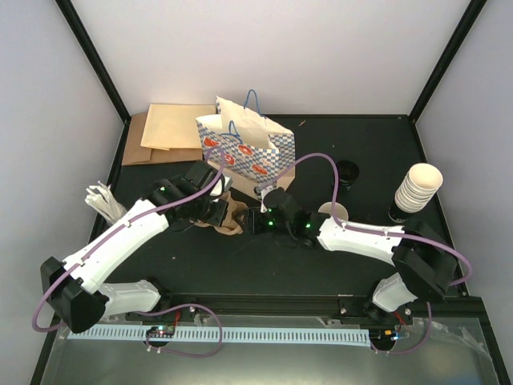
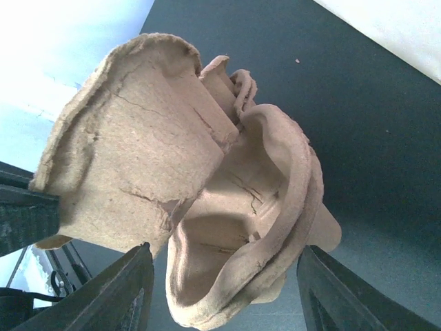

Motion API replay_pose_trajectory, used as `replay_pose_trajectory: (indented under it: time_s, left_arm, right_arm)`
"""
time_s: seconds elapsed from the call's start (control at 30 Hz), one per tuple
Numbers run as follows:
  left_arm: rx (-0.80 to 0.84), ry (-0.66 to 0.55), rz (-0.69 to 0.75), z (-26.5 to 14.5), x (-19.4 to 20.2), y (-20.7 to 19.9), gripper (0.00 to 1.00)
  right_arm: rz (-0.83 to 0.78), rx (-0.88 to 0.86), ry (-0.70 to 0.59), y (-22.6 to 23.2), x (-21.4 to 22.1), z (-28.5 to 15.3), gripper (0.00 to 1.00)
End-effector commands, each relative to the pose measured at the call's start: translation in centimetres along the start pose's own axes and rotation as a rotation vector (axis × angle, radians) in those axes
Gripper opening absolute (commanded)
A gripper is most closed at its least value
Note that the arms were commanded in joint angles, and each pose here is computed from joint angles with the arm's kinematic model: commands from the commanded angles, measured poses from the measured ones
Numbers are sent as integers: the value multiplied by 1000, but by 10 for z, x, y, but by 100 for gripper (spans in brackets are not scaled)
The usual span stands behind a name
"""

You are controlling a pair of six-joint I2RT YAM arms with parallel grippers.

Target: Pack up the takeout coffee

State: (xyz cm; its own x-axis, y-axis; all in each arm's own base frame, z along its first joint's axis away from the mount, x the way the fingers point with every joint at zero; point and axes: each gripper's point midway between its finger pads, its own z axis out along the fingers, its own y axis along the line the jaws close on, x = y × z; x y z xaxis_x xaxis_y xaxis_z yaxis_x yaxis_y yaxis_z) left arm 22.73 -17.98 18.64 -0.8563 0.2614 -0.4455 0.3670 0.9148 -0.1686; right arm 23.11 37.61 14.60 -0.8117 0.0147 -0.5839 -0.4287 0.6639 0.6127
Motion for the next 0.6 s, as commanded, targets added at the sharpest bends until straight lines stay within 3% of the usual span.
replay_pose_trajectory:
  time_s: [0.0, 0.27, 0.57]
  left_arm:
    - [-2, -42, 12, -19, -10, 0, 1]
    - [-147, -144, 26, -73, -28, 23, 2]
    - [-164, -325, 26, -118, -40, 30, 2]
  right_arm:
    - [3, 33, -24, -4, -4, 6, 59]
    - [11, 103, 32, -28, 17, 16, 57]
    - [18, 148, 89, -40, 31, 31, 57]
